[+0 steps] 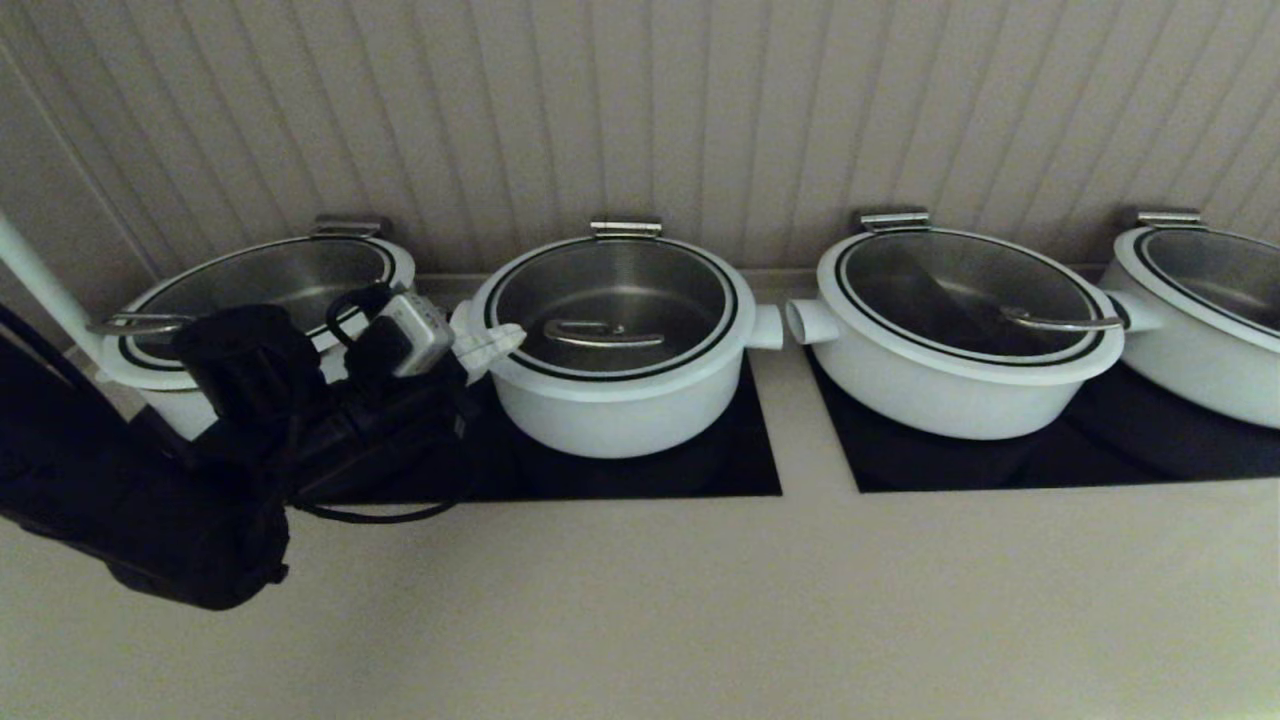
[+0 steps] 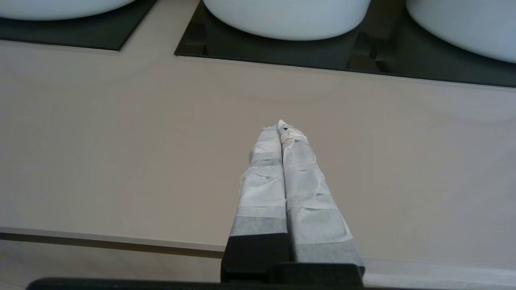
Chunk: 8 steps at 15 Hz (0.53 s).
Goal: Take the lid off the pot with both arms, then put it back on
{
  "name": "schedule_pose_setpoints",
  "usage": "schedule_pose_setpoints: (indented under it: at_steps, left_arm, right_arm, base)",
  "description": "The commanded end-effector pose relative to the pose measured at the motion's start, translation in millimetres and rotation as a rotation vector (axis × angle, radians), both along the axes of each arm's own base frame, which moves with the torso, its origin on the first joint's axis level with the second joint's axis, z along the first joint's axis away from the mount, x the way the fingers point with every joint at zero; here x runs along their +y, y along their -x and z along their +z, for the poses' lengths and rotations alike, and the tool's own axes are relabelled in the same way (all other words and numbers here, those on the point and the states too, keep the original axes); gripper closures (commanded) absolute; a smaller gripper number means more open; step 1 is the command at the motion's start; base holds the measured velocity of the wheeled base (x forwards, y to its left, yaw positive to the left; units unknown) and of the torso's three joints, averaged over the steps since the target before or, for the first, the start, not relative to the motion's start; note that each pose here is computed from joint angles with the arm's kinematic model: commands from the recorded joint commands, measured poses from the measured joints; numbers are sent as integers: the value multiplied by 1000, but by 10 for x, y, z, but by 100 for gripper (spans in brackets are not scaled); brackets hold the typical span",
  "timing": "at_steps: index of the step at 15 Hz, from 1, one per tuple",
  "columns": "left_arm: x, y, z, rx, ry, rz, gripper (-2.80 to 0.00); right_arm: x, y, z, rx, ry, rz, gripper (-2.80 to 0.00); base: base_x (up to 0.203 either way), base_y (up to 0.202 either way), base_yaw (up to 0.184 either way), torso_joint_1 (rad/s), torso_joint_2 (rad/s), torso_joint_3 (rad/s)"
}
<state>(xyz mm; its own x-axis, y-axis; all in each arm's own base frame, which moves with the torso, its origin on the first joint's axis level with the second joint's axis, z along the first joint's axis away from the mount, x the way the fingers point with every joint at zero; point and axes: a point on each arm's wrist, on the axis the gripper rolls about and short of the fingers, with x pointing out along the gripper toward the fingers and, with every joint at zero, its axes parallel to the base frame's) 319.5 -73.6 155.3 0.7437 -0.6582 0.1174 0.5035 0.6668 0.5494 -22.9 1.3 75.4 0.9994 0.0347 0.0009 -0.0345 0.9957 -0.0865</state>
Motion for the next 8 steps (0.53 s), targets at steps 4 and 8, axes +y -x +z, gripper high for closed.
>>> schedule_pose_setpoints:
  at_steps: [4, 8]
  left_arm:
    - [94, 483, 730, -227, 60, 0, 0]
    - [231, 1085, 1065, -316, 132, 81, 0]
  right_arm:
    - [0, -1, 1, 1, 1, 1, 0]
    - [0, -1, 0, 2, 1, 1, 0]
  base:
    - [0, 0, 0, 0, 0, 0]
    - [0, 0, 0, 0, 0, 0]
